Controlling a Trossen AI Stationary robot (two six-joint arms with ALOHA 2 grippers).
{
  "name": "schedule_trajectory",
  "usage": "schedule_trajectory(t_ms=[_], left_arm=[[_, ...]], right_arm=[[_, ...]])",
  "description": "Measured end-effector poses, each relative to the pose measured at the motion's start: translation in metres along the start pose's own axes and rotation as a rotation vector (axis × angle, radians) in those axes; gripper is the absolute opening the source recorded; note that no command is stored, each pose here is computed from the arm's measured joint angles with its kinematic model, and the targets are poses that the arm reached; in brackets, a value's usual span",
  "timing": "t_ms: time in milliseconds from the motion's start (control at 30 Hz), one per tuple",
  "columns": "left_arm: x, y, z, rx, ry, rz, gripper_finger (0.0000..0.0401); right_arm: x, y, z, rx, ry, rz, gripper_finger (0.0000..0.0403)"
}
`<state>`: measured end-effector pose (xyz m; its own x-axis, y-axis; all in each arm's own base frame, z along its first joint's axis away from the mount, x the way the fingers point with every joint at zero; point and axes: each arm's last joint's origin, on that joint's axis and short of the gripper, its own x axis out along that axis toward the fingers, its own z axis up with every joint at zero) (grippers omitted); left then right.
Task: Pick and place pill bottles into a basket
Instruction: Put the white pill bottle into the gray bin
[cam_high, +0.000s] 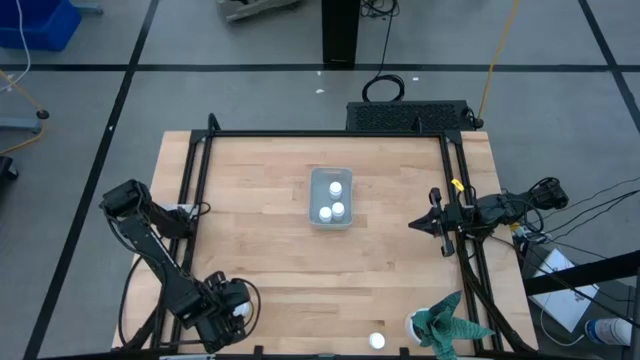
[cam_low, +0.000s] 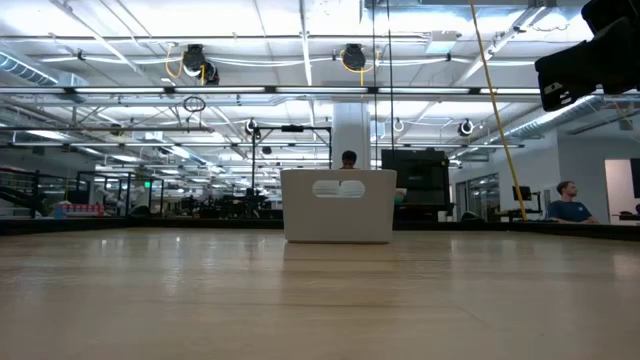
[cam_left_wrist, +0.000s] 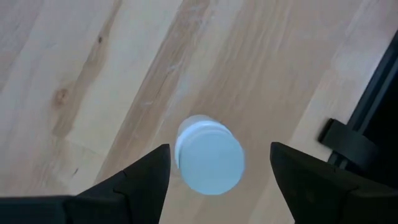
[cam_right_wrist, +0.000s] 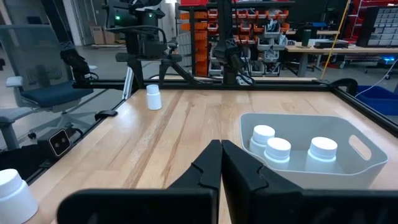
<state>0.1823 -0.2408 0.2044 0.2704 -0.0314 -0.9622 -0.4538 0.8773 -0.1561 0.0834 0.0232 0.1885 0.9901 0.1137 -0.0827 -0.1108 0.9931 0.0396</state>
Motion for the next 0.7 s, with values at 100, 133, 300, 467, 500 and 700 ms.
schedule_trajectory(t_ms=[100, 133, 300, 467, 500, 700], left_arm=[[0.002, 0.001, -0.001, 0.001, -0.001, 0.002, 0.0278], [0.003, 0.002, -0.001, 0.001, 0.000, 0.005, 0.0278], [0.013, 0.010, -0.004, -0.001, 0.028, 0.036, 0.0278], [0.013, 0.009, -0.002, 0.017, 0.014, 0.021, 0.0278], [0.013, 0.009, -0.002, 0.019, 0.012, 0.022, 0.0278], [0.013, 0.009, -0.003, 0.025, 0.020, 0.020, 0.0255]], right_arm=[[0.000, 0.000, 0.000, 0.000, 0.000, 0.000, 0.0004], [0.000, 0.000, 0.000, 0.000, 0.000, 0.000, 0.0004], [0.000, 0.000, 0.000, 0.000, 0.000, 0.000, 0.0004], [0.000, 0.000, 0.000, 0.000, 0.000, 0.000, 0.0004], [0.000, 0.000, 0.000, 0.000, 0.000, 0.000, 0.0004], [0.000, 0.000, 0.000, 0.000, 0.000, 0.000, 0.0004]])
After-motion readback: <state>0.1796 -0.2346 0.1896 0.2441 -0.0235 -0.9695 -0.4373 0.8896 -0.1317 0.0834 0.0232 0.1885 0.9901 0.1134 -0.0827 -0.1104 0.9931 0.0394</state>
